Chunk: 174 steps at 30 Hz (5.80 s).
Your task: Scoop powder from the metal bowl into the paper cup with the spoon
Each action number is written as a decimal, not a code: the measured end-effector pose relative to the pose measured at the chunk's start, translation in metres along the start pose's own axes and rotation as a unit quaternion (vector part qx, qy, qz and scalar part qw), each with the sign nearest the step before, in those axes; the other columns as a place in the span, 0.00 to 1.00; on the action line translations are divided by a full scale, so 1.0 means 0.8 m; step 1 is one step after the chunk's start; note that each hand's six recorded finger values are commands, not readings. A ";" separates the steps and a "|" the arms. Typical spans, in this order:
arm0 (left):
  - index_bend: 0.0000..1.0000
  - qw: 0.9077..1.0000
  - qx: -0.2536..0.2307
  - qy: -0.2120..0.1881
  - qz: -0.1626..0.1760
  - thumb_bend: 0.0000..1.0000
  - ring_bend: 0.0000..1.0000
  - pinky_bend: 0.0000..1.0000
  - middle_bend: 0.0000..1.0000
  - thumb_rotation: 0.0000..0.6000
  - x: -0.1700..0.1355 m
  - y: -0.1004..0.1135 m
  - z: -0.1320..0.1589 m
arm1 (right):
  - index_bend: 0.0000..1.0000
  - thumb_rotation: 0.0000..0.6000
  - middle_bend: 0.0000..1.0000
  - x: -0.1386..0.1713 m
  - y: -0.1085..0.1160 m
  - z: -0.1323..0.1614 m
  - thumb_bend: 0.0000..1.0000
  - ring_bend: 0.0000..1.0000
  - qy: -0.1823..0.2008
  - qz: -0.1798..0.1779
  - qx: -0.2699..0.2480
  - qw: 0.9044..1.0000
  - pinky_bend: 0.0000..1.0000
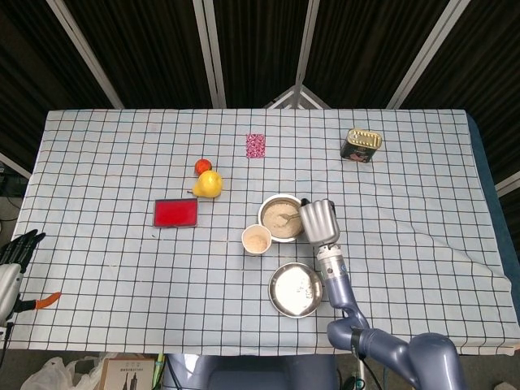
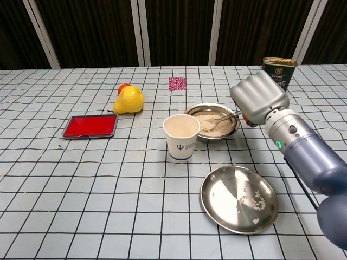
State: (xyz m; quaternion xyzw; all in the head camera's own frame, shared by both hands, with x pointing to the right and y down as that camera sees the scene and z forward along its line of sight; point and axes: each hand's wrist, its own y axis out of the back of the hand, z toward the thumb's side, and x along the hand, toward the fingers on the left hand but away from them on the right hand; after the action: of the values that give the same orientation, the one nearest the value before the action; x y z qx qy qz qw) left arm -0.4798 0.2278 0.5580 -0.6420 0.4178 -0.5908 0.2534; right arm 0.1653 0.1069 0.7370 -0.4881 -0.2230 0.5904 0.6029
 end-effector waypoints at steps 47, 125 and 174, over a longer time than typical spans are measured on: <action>0.00 1.000 -0.004 0.001 0.002 0.00 0.00 0.00 0.00 1.00 0.001 0.002 -0.001 | 0.61 1.00 0.93 0.010 0.038 -0.025 0.70 1.00 -0.065 0.157 -0.131 0.977 0.97; 0.00 1.000 -0.024 -0.008 0.004 0.00 0.00 0.00 0.00 1.00 -0.002 0.006 0.003 | 0.62 1.00 0.93 0.062 0.116 0.026 0.70 1.00 -0.004 0.027 -0.043 0.999 0.97; 0.00 1.000 -0.026 -0.006 0.001 0.00 0.00 0.00 0.00 1.00 -0.002 0.006 0.002 | 0.62 1.00 0.93 0.059 0.089 0.027 0.70 1.00 0.105 -0.203 0.085 0.970 0.97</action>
State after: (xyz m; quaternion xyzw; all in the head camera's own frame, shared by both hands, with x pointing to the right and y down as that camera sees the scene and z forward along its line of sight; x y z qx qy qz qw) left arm -0.4790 0.2263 0.5532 -0.6514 0.4317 -0.5761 0.2396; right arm 0.1211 0.1455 0.6711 -0.4393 -0.2019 0.4178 0.7693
